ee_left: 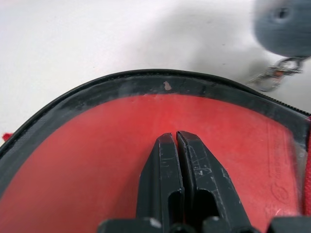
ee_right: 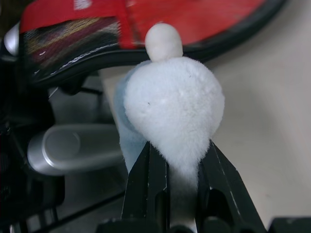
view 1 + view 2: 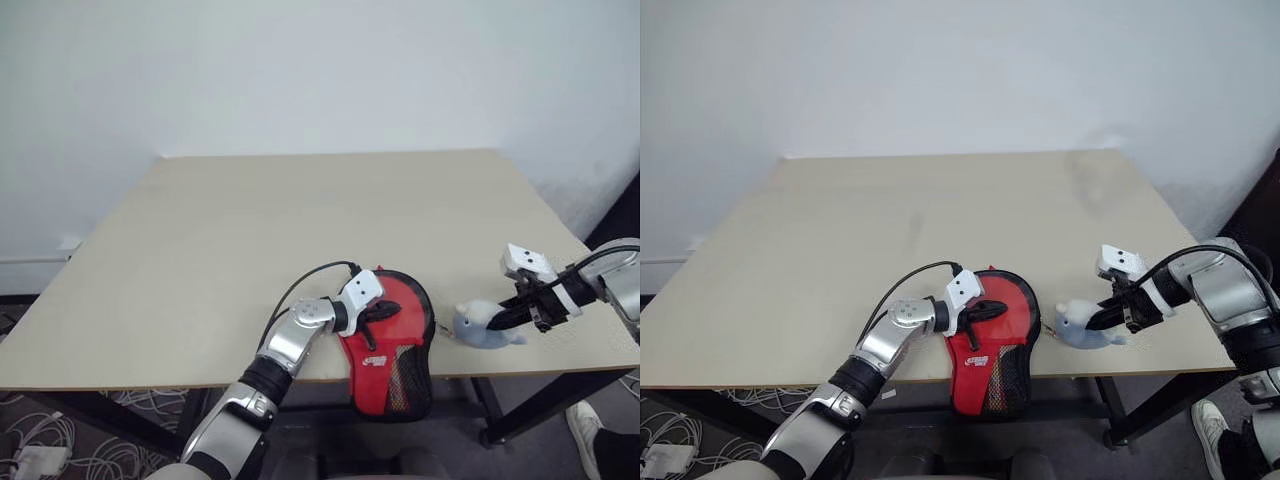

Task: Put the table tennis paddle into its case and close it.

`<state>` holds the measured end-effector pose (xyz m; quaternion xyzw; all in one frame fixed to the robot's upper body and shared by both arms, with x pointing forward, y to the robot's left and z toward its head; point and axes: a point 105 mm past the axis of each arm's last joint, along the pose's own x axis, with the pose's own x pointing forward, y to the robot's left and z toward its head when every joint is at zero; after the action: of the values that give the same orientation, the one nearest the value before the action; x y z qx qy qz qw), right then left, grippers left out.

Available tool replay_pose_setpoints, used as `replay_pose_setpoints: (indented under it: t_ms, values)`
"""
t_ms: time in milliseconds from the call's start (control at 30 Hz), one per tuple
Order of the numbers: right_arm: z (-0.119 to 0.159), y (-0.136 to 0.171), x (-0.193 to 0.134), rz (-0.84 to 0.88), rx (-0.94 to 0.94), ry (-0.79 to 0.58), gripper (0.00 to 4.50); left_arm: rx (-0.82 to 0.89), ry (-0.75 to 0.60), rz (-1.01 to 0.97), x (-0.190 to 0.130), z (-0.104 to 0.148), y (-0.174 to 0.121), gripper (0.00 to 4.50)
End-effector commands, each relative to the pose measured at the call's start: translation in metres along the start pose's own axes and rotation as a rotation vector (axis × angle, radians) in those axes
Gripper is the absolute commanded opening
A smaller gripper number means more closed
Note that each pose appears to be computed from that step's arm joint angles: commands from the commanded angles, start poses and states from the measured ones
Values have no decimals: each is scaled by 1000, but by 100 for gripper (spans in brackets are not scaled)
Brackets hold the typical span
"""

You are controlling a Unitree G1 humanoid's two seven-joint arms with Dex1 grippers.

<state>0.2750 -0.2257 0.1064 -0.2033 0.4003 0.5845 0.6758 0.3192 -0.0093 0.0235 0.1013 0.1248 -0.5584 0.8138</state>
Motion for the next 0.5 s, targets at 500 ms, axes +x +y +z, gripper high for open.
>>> replay_pose_setpoints:
  t_ms: [500]
  values:
    - [-13, 52, 5, 153, -155, 115, 19, -95, 217, 20, -15, -67, -4, 0]
